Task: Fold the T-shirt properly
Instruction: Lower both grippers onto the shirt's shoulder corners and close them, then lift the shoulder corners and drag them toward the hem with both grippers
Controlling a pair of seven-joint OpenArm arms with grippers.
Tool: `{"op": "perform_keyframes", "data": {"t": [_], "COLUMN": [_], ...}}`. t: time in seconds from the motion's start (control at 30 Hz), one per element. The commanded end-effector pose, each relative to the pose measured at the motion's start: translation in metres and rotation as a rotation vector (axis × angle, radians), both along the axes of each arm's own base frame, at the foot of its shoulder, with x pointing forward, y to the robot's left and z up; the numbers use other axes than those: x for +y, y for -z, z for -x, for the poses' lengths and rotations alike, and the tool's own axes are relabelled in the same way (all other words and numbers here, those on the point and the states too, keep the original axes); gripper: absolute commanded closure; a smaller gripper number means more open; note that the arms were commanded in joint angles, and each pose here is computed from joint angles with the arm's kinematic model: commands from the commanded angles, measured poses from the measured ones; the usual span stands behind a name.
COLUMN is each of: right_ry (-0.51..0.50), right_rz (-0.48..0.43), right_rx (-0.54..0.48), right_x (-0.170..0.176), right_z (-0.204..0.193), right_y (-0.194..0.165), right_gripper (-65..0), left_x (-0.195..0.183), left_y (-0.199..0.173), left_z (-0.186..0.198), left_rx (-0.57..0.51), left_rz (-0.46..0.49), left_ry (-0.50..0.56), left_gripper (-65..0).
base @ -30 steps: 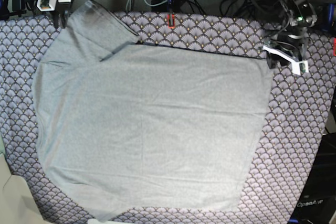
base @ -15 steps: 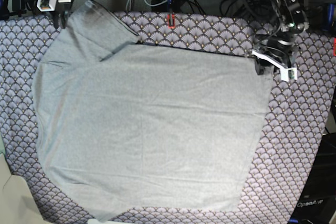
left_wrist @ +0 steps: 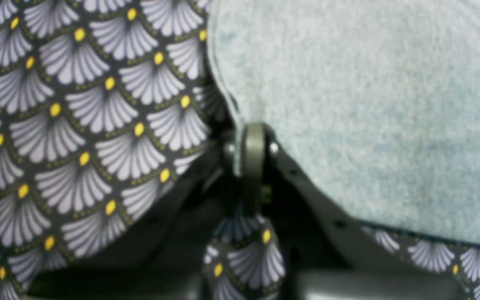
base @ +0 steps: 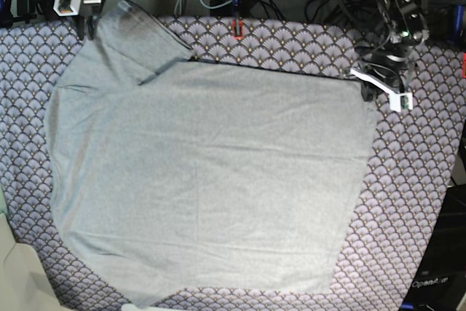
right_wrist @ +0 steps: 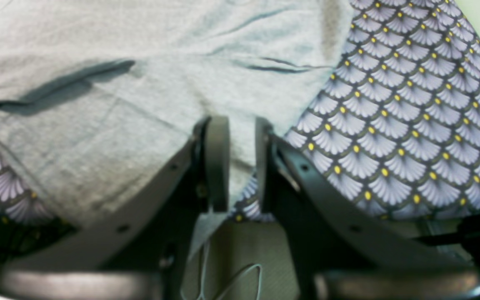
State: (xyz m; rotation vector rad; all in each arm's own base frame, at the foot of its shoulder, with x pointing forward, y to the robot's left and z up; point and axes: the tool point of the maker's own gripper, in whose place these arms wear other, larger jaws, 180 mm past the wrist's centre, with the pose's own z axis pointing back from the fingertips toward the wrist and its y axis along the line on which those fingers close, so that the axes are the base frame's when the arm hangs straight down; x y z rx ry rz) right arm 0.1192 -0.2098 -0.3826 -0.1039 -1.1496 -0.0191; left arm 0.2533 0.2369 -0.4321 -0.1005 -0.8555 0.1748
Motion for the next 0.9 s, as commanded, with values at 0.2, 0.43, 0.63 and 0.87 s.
{"op": "perform_keyframes", "data": {"t": [0.2,0.43,0.63,0.87], "right_ry": [-0.004,-0.013,-0.009,-0.008], "right_rz": [-0.259,-0.332,-0.343,-0.360], "right_rx": [0.035,0.029,0.058,0.092], "right_x": [0.013,0.002,0.001,0.001], "right_z": [-0.013,-0.019,-0.018,-0.030], "right_y": [0.001,-0.022,-0.020,-0.006], "right_gripper": [-13.4,-23.5,-27.1,-27.0], "left_x": [0.005,0.012,0.013,0.012], "left_y": [-0.004,-0.006,-0.007,-0.007], "left_z": [0.001,0.001,0.001,0.001], "left_rx": [-0.006,-0.004,-0.005,-0.006], "left_rz": [-0.017,-0.039,-0.040,-0.040], "left_ry": [0.009,0.015,0.016,0.018], "left_gripper": [0.0,0.0,0.0,0.0]}}
